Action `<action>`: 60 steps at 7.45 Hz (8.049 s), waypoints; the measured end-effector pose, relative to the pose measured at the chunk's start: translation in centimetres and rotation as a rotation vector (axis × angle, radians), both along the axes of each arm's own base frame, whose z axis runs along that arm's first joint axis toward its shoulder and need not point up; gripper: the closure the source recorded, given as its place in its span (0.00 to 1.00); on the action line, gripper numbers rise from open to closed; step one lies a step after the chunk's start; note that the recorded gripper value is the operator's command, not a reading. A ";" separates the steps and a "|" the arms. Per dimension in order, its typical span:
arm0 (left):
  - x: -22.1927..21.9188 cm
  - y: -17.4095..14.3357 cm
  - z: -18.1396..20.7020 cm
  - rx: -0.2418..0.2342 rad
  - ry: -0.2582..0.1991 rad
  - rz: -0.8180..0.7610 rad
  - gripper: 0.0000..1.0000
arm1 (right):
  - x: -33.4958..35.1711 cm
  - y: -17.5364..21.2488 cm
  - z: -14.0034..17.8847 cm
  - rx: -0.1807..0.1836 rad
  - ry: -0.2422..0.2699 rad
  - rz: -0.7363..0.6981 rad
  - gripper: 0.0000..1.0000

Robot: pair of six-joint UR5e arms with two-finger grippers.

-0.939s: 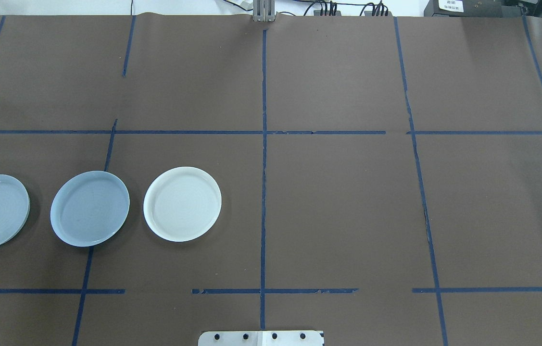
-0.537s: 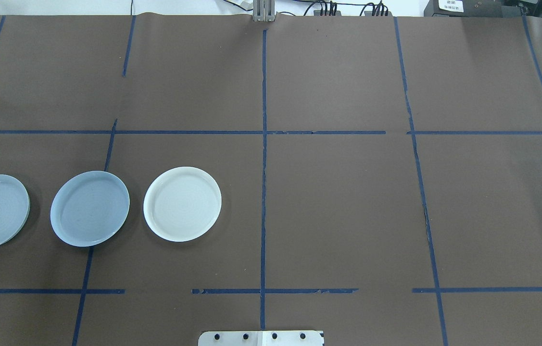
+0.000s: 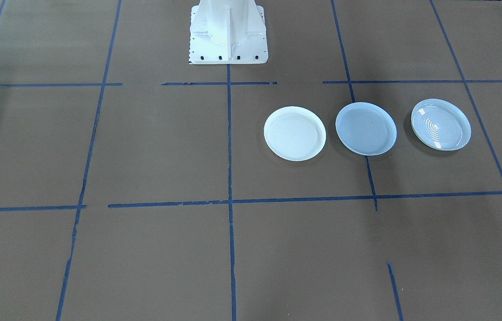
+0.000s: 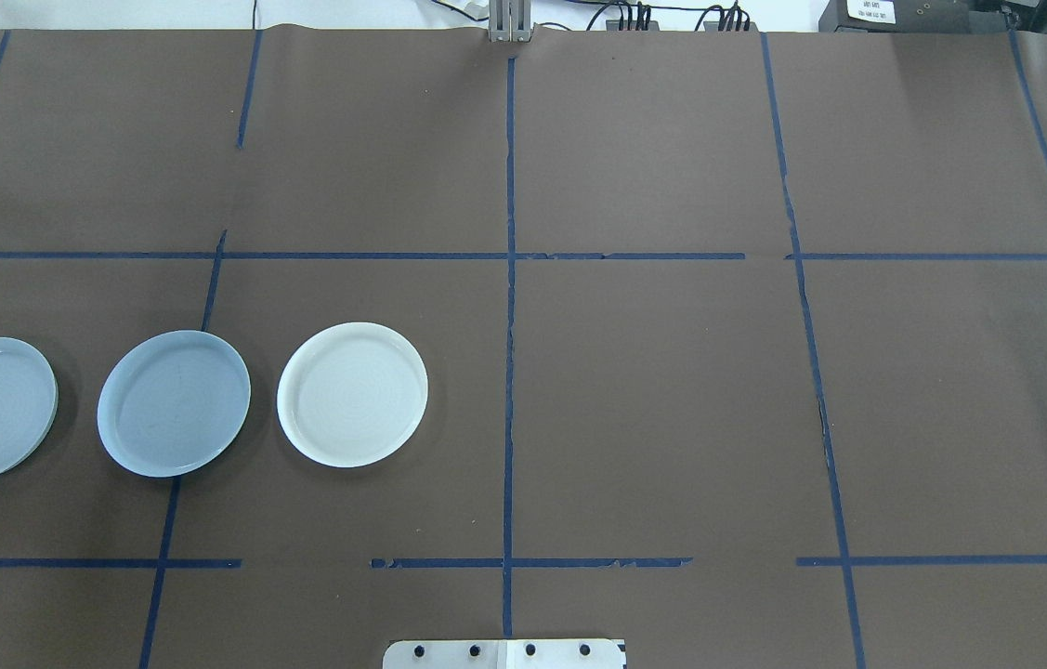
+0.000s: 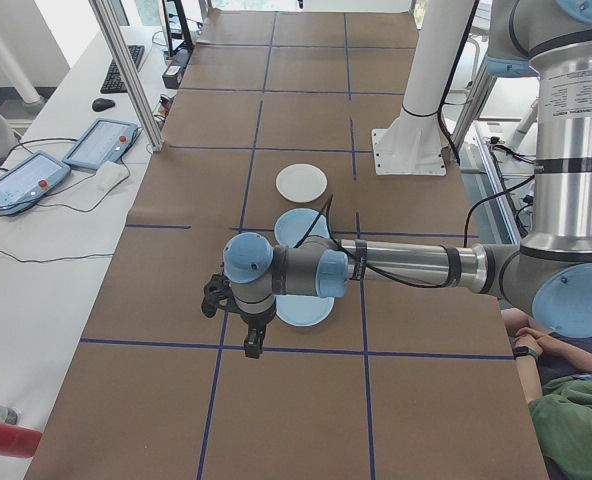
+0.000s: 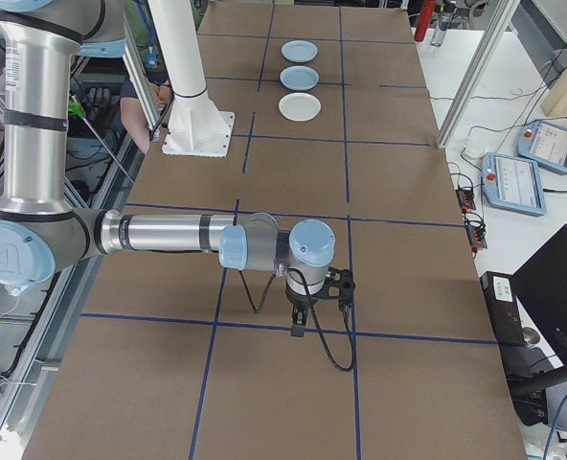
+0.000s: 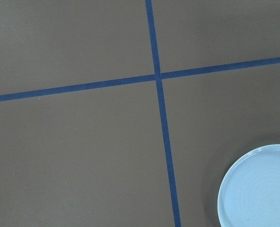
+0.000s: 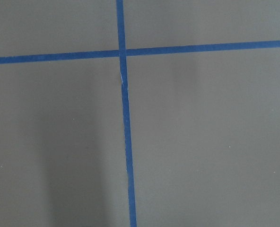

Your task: Stack plate in center

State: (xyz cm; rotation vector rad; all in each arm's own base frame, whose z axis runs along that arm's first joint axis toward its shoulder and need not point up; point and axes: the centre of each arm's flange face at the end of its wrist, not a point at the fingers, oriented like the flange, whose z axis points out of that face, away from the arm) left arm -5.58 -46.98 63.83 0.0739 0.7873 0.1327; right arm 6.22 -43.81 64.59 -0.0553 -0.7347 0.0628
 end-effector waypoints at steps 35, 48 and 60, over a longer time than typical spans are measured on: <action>31.8 5.8 -9.4 -0.229 0.291 -0.109 0.00 | 0.0 0.0 0.0 0.000 0.000 0.000 0.00; 49.8 9.3 -24.3 -0.430 0.307 -0.227 0.22 | 0.0 0.0 0.0 0.000 0.000 0.000 0.00; 38.2 4.4 -24.0 -0.342 0.394 -0.108 1.00 | 0.0 0.0 0.0 0.000 0.000 0.000 0.00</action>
